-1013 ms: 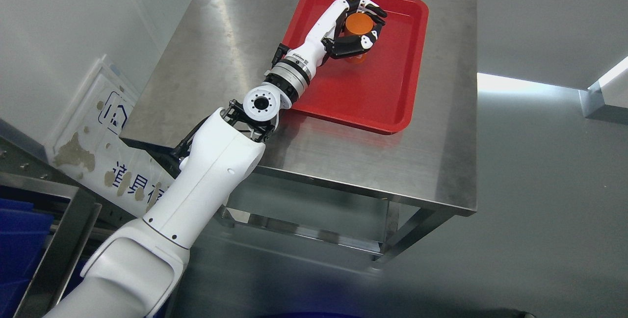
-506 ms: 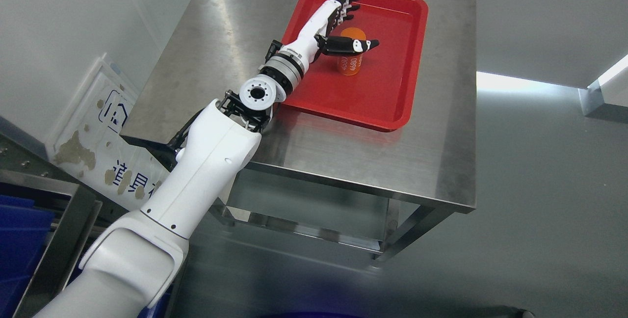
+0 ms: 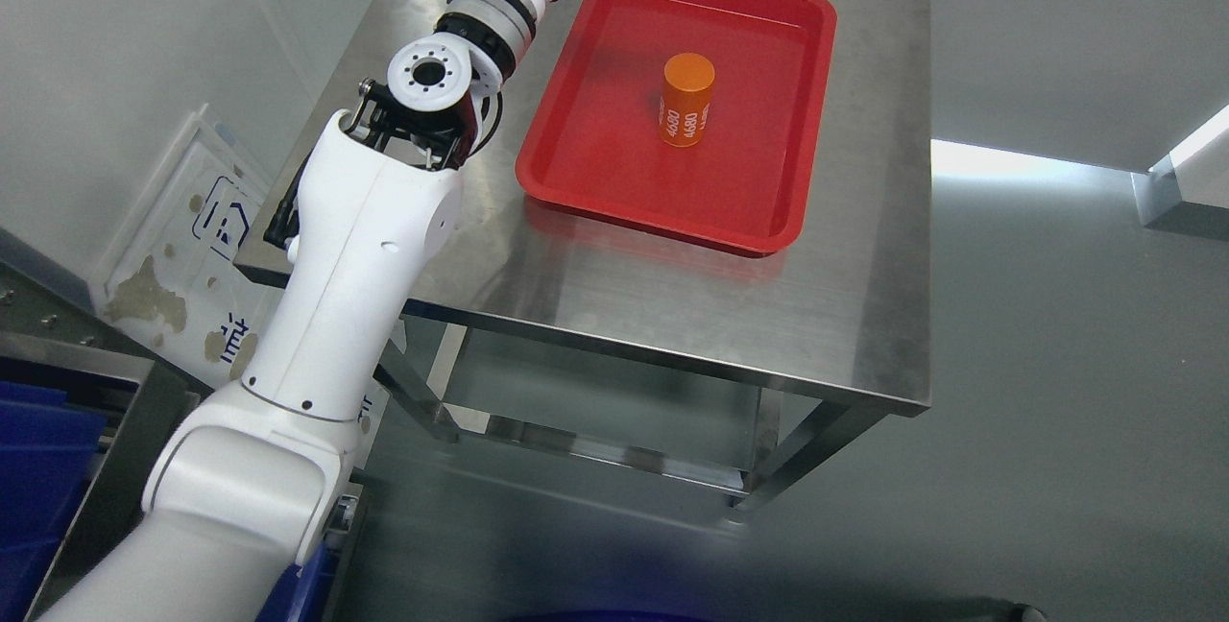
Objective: Grab orange capacitor from left shelf to right desk
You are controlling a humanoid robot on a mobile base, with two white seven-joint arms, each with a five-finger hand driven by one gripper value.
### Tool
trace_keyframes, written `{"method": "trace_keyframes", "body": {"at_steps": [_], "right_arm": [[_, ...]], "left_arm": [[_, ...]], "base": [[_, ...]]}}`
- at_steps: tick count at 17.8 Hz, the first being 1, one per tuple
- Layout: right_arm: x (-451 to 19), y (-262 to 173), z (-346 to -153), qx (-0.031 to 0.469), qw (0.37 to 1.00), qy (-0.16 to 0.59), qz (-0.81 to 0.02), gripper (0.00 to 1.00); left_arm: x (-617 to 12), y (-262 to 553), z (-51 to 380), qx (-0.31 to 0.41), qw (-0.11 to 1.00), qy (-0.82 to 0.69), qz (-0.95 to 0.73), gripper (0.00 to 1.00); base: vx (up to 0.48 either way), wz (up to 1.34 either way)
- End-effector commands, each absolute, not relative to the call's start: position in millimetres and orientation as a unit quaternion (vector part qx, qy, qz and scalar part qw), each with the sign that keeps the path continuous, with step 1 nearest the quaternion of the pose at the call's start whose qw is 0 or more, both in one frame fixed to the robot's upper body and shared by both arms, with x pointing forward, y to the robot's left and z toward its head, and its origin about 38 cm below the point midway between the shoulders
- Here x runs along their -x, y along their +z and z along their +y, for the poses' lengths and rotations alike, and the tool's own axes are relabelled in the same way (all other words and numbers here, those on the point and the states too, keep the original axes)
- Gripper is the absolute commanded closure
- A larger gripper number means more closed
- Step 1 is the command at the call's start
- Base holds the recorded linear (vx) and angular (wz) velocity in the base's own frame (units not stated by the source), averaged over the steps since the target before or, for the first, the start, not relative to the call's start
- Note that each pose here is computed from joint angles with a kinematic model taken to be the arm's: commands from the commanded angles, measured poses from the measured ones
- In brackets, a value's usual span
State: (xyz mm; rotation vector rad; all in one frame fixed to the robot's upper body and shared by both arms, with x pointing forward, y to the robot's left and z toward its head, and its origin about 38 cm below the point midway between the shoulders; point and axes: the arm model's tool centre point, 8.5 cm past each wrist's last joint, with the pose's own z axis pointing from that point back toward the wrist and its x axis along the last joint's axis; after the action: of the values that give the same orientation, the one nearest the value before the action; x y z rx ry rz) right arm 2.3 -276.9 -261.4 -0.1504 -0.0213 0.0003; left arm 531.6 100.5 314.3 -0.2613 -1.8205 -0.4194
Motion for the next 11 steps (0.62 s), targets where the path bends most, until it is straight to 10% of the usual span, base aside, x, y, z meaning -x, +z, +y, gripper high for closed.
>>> {"method": "trace_keyframes", "body": {"at_steps": [1,11], "right_arm": [[-6.3,-260.4,-288.3,0.084,0.996,-0.006,-0.018,0.00],[-6.3,-260.4,-288.3,0.084,0.996,-0.006,-0.018,0.00]], "left_arm": [[-461.9,311.1,184.4,0.115,0.538,-0.084,-0.831,0.00],[-428.2,235.3,203.8,0.075,0.527,0.004,-0.846,0.00]], "base": [[0.000,0.00],[0.000,0.00]]}}
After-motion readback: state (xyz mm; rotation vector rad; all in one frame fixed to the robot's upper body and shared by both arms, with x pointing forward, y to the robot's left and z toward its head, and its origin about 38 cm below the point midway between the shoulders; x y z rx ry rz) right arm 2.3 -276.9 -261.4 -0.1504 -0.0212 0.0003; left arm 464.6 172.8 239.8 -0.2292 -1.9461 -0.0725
